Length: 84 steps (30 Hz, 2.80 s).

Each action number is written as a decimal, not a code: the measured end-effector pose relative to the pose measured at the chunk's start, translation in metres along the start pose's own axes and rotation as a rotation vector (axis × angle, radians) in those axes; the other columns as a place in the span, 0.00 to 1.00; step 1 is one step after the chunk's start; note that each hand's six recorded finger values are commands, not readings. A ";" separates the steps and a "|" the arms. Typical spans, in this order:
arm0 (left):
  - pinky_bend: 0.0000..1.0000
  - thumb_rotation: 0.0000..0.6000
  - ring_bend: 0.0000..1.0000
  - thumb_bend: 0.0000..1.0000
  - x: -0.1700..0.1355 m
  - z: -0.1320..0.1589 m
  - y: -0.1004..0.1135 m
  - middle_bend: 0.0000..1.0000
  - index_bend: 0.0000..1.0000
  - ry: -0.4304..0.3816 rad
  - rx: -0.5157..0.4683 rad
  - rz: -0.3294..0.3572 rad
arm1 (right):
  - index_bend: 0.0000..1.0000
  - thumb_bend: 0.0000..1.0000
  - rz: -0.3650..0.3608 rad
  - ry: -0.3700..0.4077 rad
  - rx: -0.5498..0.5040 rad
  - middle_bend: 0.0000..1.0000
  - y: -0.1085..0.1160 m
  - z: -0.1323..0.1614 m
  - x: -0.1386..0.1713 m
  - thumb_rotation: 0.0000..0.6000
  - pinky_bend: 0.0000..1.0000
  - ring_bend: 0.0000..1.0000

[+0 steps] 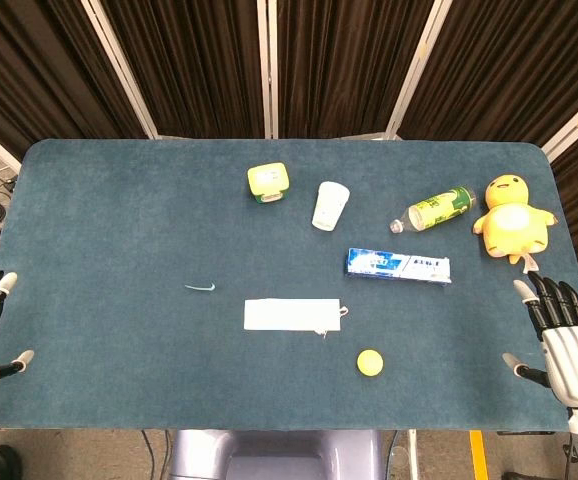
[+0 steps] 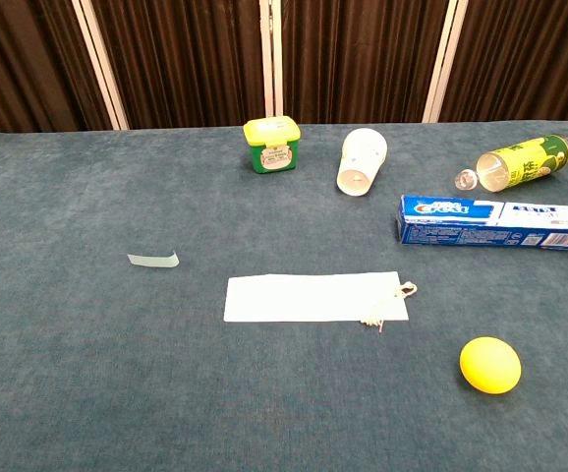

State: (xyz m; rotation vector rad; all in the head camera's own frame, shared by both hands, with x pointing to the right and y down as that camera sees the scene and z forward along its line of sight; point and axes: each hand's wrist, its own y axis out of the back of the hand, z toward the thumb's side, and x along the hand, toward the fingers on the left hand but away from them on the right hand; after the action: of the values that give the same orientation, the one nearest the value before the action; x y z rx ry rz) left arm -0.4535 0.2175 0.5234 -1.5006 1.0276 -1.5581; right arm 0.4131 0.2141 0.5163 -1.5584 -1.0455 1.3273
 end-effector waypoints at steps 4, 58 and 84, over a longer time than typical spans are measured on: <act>0.00 1.00 0.00 0.00 0.004 0.001 -0.007 0.00 0.00 -0.001 -0.006 -0.039 | 0.00 0.00 0.003 0.002 -0.006 0.00 0.001 0.000 0.001 1.00 0.00 0.00; 0.00 1.00 0.00 0.42 0.180 0.210 -0.169 0.00 0.53 -0.378 0.098 -0.346 | 0.00 0.00 0.078 -0.138 0.055 0.00 -0.025 -0.041 -0.019 1.00 0.00 0.00; 0.00 1.00 0.00 0.47 0.166 0.276 -0.146 0.00 0.62 -0.519 0.023 -0.316 | 0.00 0.00 0.060 -0.147 0.031 0.00 -0.017 -0.044 -0.019 1.00 0.00 0.00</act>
State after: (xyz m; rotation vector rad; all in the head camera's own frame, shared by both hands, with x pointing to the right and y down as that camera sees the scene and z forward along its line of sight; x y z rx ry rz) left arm -0.1834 0.1115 0.7250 -1.9810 0.4901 -1.2625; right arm 0.4539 0.1986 0.5430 -1.4982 -1.0693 1.5109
